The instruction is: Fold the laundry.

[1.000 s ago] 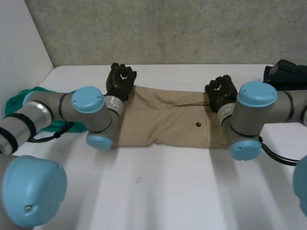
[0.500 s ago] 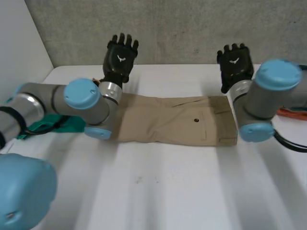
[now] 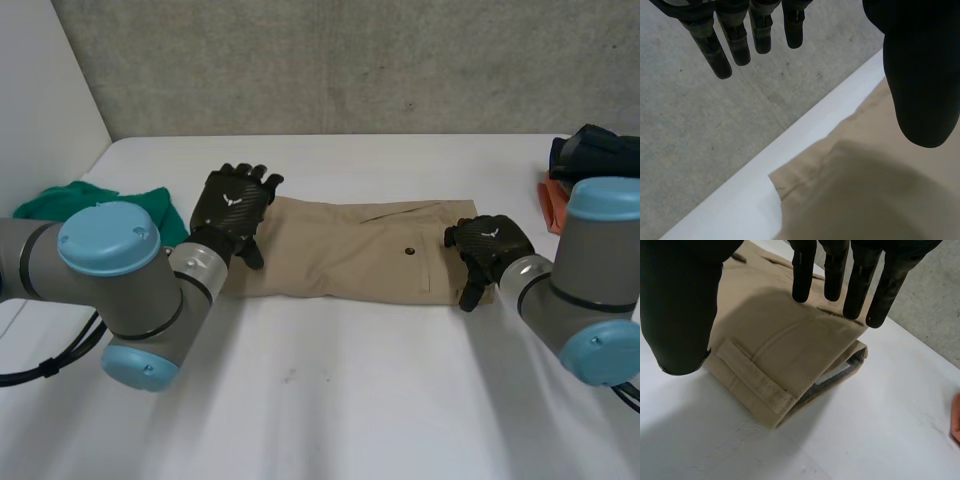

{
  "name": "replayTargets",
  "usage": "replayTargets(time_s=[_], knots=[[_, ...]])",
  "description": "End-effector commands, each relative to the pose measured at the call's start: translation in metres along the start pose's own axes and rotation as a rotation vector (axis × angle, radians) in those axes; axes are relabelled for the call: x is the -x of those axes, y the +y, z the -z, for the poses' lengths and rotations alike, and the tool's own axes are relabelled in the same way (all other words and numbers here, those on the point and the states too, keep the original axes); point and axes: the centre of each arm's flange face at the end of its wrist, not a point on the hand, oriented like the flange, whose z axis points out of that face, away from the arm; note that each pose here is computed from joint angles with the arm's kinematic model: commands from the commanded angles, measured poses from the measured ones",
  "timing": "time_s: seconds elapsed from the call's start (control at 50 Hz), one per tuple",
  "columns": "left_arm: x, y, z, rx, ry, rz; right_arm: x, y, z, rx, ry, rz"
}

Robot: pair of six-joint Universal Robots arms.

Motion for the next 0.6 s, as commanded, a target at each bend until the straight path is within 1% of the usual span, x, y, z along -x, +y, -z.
replayTargets(time_s=[0.02, 0.1, 0.22, 0.32, 0.38, 0.4, 0.46, 0.48, 0.54, 0.56, 0.6], knots=[[-0.001, 0.004, 0.001, 0.01, 0.001, -0.002, 0.004, 0.017, -0.023, -0.034, 0.021, 0.021], [0.001, 0.001, 0.001, 0.003, -0.003, 0.0, 0.004, 0.024, -0.031, -0.039, 0.033, 0.025], [0.002, -0.005, 0.004, -0.006, -0.006, 0.001, -0.015, 0.023, -0.024, -0.04, 0.079, 0.011], [0.005, -0.015, 0.011, -0.023, -0.011, 0.0, -0.033, -0.005, 0.009, -0.065, 0.116, 0.043], [0.009, -0.02, 0.016, -0.031, -0.018, 0.001, -0.044, -0.004, 0.022, -0.021, 0.133, 0.09], [0.01, -0.022, 0.018, -0.034, -0.021, 0.001, -0.056, 0.0, 0.026, 0.015, 0.155, 0.132], [0.014, -0.026, 0.024, -0.038, -0.031, 0.001, -0.071, 0.006, 0.029, 0.067, 0.182, 0.213], [0.015, -0.026, 0.026, -0.036, -0.032, 0.001, -0.08, 0.01, 0.031, 0.092, 0.196, 0.277], [0.022, -0.026, 0.031, -0.03, -0.049, 0.001, -0.086, 0.012, 0.03, 0.112, 0.206, 0.388], [0.026, -0.026, 0.033, -0.025, -0.059, 0.001, -0.086, 0.008, 0.03, 0.109, 0.208, 0.464], [0.028, -0.025, 0.035, -0.019, -0.065, 0.002, -0.084, 0.002, 0.03, 0.087, 0.204, 0.521]])
